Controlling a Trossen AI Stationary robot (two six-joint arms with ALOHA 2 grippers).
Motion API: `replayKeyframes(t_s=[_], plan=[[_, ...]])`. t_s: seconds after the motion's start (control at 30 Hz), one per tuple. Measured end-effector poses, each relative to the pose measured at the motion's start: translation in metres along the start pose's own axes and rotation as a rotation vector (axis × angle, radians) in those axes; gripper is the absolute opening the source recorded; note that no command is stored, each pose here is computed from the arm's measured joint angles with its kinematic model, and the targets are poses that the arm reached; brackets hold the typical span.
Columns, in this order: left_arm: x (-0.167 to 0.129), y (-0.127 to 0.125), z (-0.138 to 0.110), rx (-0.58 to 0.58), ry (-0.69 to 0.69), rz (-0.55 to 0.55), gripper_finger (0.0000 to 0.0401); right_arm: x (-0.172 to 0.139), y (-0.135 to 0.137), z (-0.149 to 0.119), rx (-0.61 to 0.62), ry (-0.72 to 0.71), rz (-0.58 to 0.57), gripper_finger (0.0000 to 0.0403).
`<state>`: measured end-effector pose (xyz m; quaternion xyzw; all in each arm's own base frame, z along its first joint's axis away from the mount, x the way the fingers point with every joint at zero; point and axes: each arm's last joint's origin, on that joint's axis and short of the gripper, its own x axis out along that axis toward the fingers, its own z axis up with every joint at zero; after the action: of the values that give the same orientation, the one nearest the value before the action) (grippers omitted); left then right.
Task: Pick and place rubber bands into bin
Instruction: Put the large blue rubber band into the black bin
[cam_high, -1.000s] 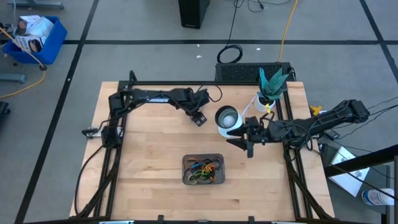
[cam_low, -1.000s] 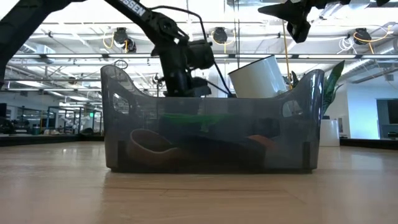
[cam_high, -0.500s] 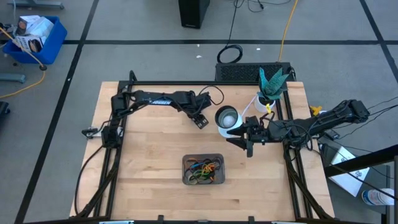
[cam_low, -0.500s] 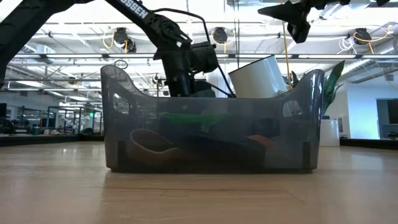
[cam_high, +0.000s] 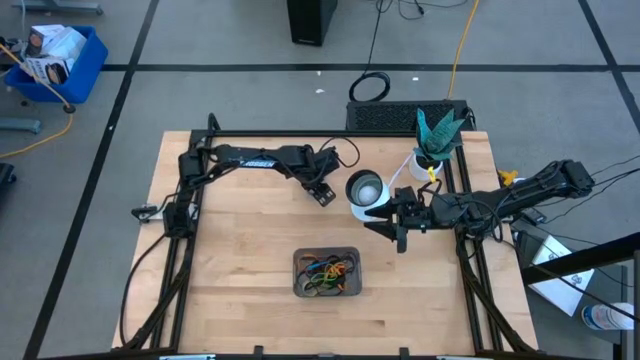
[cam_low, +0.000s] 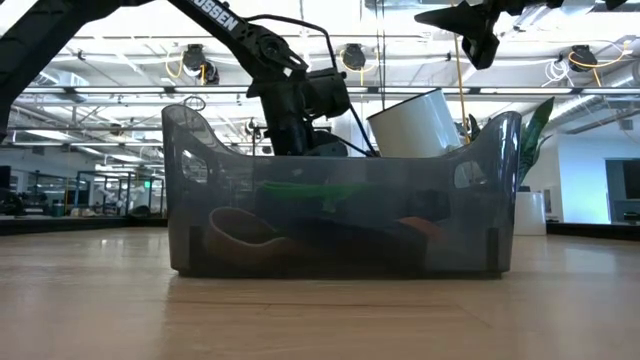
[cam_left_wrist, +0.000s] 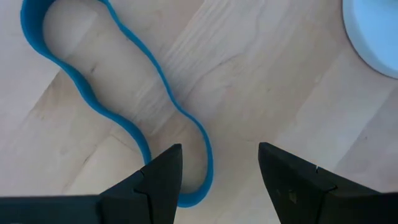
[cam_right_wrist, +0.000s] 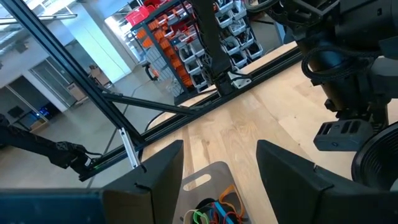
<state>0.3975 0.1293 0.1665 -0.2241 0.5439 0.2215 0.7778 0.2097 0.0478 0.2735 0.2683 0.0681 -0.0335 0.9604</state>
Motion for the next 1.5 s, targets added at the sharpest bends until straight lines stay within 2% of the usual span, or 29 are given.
replayKeyframes(t_s=[0.5,0.6,0.87,1.0,1.37,1.5], plan=[[0.014,0.009,-0.011,-0.021,0.026,0.006,0.0215,0.000,0.000,0.000,0.000,0.000,0.000,0.0196],[0.017,0.008,-0.011,-0.020,0.028,0.006,0.0188,0.000,0.000,0.000,0.000,0.000,0.000,0.0196],[0.021,0.009,-0.011,0.006,0.024,0.023,0.0061,0.000,0.000,0.000,0.001,0.001,0.002,0.0196],[0.021,0.010,-0.011,0.038,0.019,0.042,0.0011,0.000,0.000,0.000,0.000,0.002,0.002,0.0196],[0.018,0.004,-0.016,0.080,0.050,0.031,0.0009,0.000,0.000,0.000,-0.009,0.003,0.005,0.0196],[-0.001,-0.005,-0.016,0.094,0.025,-0.023,0.0005,0.000,0.000,0.000,-0.006,0.003,0.005,0.0196]])
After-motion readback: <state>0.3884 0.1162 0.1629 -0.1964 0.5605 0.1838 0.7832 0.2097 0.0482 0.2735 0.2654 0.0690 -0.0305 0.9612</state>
